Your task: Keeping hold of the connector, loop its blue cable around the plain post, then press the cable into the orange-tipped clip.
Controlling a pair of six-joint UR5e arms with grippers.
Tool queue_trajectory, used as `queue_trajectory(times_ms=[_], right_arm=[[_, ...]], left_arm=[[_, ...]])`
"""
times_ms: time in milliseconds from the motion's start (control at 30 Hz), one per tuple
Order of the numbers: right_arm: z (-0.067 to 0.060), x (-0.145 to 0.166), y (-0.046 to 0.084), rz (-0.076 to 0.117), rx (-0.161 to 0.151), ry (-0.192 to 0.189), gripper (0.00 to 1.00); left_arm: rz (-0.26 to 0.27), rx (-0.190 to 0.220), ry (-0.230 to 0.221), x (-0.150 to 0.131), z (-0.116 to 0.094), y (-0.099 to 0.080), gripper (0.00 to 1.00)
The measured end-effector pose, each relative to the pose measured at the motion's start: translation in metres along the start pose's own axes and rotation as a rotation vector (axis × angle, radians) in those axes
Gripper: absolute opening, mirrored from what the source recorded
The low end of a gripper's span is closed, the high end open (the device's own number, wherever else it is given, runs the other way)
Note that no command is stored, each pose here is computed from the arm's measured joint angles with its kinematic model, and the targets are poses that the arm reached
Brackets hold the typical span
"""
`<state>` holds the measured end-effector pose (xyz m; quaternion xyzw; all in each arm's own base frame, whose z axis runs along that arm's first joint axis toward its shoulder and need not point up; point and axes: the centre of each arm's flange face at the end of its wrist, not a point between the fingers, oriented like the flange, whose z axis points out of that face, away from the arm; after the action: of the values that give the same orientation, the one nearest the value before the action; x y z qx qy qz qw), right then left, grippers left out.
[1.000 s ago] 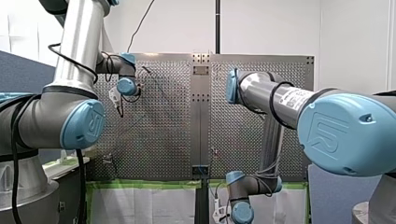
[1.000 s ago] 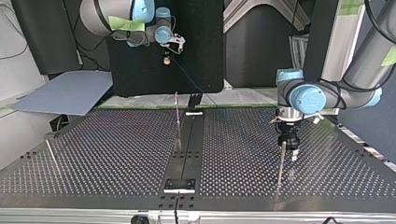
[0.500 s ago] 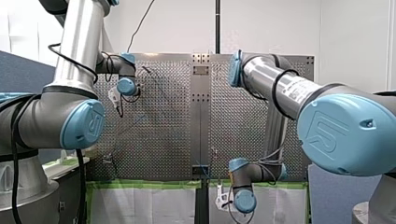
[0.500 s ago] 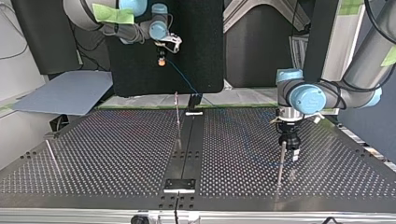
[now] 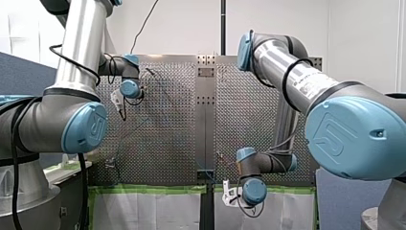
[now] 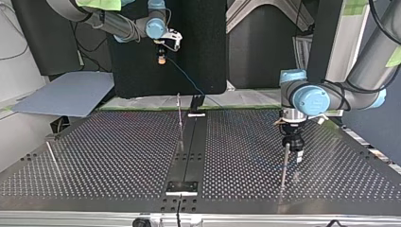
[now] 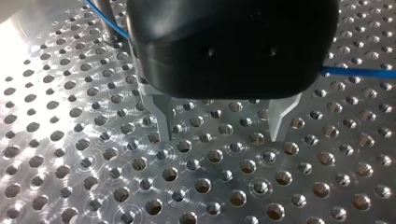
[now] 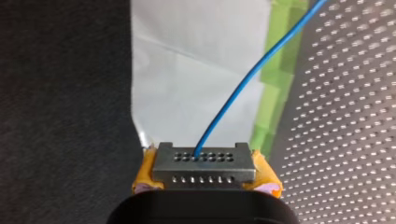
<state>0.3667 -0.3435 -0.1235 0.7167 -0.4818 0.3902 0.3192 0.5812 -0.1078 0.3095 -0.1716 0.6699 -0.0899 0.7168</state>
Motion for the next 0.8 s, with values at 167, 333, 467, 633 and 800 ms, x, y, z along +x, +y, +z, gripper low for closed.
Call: queue_trajectory(times_ms=[167,333,467,633,800], right_arm=[[0.002,0.032,0.0,0.011,0.029,0.053,0.0],[0.003,0.062,0.002,0.019,0.051,0.111,0.0],[0.003,0.087,0.003,0.028,0.079,0.161,0.0],[0.001,0.107,0.008,0.036,0.101,0.203,0.0],[-0.008,0.122,0.018,0.058,0.12,0.247,0.0]], left_arm=[[0.0,0.0,0.0,0.0,0.0,0.0,1.0],[0.0,0.0,-0.001,0.0,0.0,-0.001,1.0],[0.0,-0.001,-0.002,0.0,0.0,0.0,1.0],[0.0,-0.004,-0.002,0.0,0.0,0.0,1.0],[0.0,-0.004,-0.003,0.0,0.0,0.0,1.0]])
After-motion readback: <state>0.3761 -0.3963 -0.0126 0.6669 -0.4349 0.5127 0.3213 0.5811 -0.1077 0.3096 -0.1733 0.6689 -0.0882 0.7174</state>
